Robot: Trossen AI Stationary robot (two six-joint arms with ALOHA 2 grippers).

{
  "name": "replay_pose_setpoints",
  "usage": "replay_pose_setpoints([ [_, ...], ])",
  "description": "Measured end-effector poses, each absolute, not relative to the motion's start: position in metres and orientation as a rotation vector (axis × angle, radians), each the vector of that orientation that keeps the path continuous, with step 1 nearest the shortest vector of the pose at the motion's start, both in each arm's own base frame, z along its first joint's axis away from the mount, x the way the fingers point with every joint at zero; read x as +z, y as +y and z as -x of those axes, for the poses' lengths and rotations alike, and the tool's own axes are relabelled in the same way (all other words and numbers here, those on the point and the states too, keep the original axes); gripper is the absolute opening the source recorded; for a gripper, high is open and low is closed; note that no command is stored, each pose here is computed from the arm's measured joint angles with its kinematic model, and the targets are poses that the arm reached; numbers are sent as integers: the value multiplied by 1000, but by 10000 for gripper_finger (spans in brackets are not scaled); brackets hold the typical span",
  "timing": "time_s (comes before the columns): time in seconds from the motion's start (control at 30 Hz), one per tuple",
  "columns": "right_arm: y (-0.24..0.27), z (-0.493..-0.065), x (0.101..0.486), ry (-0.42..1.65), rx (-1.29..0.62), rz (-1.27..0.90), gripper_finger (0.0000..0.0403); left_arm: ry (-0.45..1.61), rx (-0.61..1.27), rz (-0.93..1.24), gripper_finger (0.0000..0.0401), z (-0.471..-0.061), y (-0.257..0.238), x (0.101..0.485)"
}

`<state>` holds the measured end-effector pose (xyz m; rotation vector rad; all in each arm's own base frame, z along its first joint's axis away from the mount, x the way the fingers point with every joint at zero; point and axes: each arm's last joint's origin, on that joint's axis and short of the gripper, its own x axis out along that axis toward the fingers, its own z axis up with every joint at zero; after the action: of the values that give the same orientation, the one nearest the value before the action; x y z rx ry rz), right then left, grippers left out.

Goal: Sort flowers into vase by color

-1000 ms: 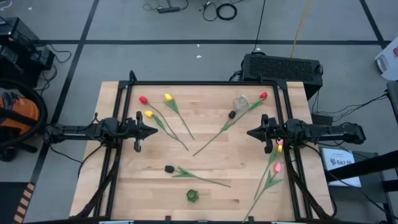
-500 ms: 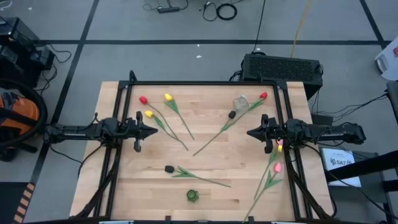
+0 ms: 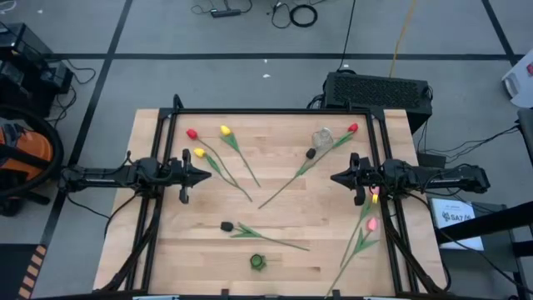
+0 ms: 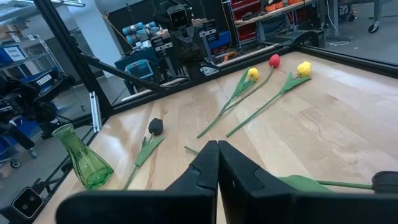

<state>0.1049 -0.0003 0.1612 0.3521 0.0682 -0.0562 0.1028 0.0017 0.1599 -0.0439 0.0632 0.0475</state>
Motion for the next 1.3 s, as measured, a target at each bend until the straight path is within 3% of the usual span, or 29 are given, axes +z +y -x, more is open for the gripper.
replay_pose_setpoints([
  [0.4,-5,-105,162,45,-203,-223,0,62,47,44,22,-103,2,160],
  [0.6,-7,-109,182,-125,-266,-205,0,62,48,44,22,-103,2,160],
  [0.97,-13,-144,270,-103,-520,-165,0,59,48,44,22,-103,2,160],
  [1.3,-14,-194,327,132,-618,-283,0,58,47,44,22,-103,2,160],
])
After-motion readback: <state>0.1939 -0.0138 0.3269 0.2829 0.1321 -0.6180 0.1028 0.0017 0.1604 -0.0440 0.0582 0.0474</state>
